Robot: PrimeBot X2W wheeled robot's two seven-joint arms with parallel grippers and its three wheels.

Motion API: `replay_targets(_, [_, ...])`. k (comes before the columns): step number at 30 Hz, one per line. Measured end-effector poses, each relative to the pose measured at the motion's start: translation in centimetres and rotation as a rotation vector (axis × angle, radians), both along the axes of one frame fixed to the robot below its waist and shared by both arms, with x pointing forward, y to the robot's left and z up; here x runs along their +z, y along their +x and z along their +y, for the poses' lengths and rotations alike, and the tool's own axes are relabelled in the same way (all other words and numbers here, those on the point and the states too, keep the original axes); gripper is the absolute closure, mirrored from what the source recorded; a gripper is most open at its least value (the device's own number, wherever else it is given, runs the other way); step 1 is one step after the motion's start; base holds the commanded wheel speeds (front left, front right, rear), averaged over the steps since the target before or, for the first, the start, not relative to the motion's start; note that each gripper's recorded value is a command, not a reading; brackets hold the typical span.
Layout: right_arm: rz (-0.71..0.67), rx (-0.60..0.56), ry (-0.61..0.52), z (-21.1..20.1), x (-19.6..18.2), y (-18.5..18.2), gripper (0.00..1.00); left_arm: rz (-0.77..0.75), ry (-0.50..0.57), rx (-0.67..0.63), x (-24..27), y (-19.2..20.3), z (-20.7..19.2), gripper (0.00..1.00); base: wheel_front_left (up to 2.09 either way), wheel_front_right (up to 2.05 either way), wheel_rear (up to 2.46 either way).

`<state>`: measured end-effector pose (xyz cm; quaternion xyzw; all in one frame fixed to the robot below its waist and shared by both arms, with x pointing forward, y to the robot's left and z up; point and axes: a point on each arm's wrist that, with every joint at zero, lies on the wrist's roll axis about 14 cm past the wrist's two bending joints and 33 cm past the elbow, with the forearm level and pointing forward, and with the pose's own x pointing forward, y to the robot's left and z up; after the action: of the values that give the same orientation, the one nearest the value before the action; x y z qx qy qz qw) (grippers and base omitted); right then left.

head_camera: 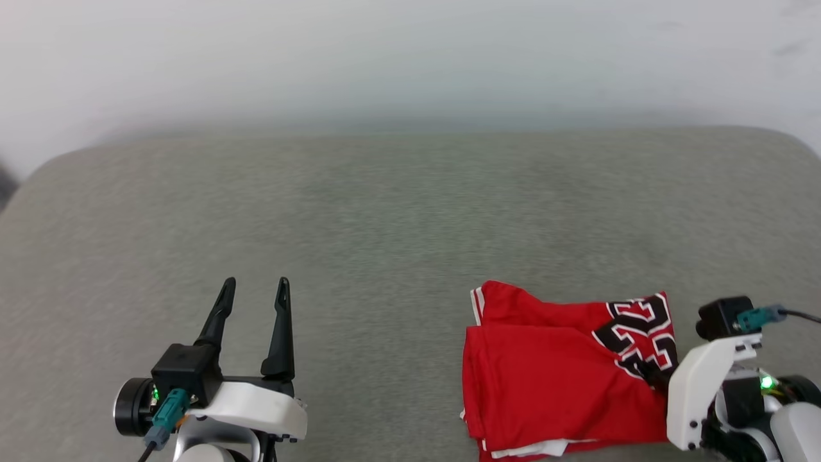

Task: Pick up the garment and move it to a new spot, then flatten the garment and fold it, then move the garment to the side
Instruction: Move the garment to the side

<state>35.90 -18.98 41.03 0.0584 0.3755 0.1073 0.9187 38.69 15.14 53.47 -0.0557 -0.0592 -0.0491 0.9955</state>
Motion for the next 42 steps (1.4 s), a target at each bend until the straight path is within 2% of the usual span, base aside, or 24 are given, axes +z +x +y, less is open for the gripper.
replay_targets(8, [-0.106, -0.197, -0.073, -6.8, 2.7, 0.4, 1.00, -0.040, -0.011, -0.202, 1.1, 2.8, -6.7, 0.00, 0.00, 0.00, 0.00])
replay_targets(14, [-0.162, -0.362, -0.191, -14.6, 4.3, 2.1, 1.00, -0.068, -0.010, -0.356, 1.3, 6.2, -11.5, 0.00, 0.00, 0.00, 0.00])
replay_targets(21, [-0.213, -0.530, -0.308, -22.1, 5.2, 4.8, 1.00, -0.058, -0.005, -0.454, -0.9, 10.4, -14.4, 0.00, 0.00, 0.00, 0.00])
replay_targets(25, [-0.199, -0.605, -0.380, -25.5, 4.4, 5.4, 1.00, -0.042, -0.009, -0.491, -2.8, 12.2, -15.4, 0.00, 0.00, 0.00, 0.00])
replay_targets(30, [-0.171, -0.645, -0.466, -27.9, 2.3, 6.0, 1.00, -0.017, -0.013, -0.509, -5.1, 13.8, -15.7, 0.00, 0.00, 0.00, 0.00])
replay_targets(31, [-0.172, -0.651, -0.481, -28.2, 1.9, 6.1, 0.96, -0.008, -0.011, -0.512, -5.6, 14.0, -15.7, 0.00, 0.00, 0.00, 0.00])
replay_targets(32, [-0.161, -0.653, -0.495, -28.4, 1.3, 6.2, 0.56, 0.002, -0.009, -0.512, -6.2, 14.2, -15.6, 0.00, 0.00, 0.00, 0.00])
replay_targets(33, [-0.154, -0.662, -0.500, -28.6, 0.7, 6.3, 0.04, 0.010, -0.008, -0.512, -6.6, 14.3, -15.5, 0.00, 0.00, 0.00, 0.00])
replay_targets(34, [-0.160, -0.664, -0.507, -28.6, 0.2, 6.4, 0.00, 0.016, -0.007, -0.509, -7.0, 14.5, -15.4, 0.00, 0.00, 0.00, 0.00])
replay_targets(38, [-0.183, -0.659, -0.545, -28.6, -0.7, 6.9, 0.00, 0.037, 0.001, -0.493, -8.0, 14.7, -14.7, 0.00, 0.00, 0.00, 0.00])
replay_targets(42, [-0.270, -0.655, -0.590, -29.1, 1.1, 7.0, 0.00, 0.033, 0.002, -0.475, -7.4, 14.5, -14.3, 0.00, 0.00, 0.00, 0.00])
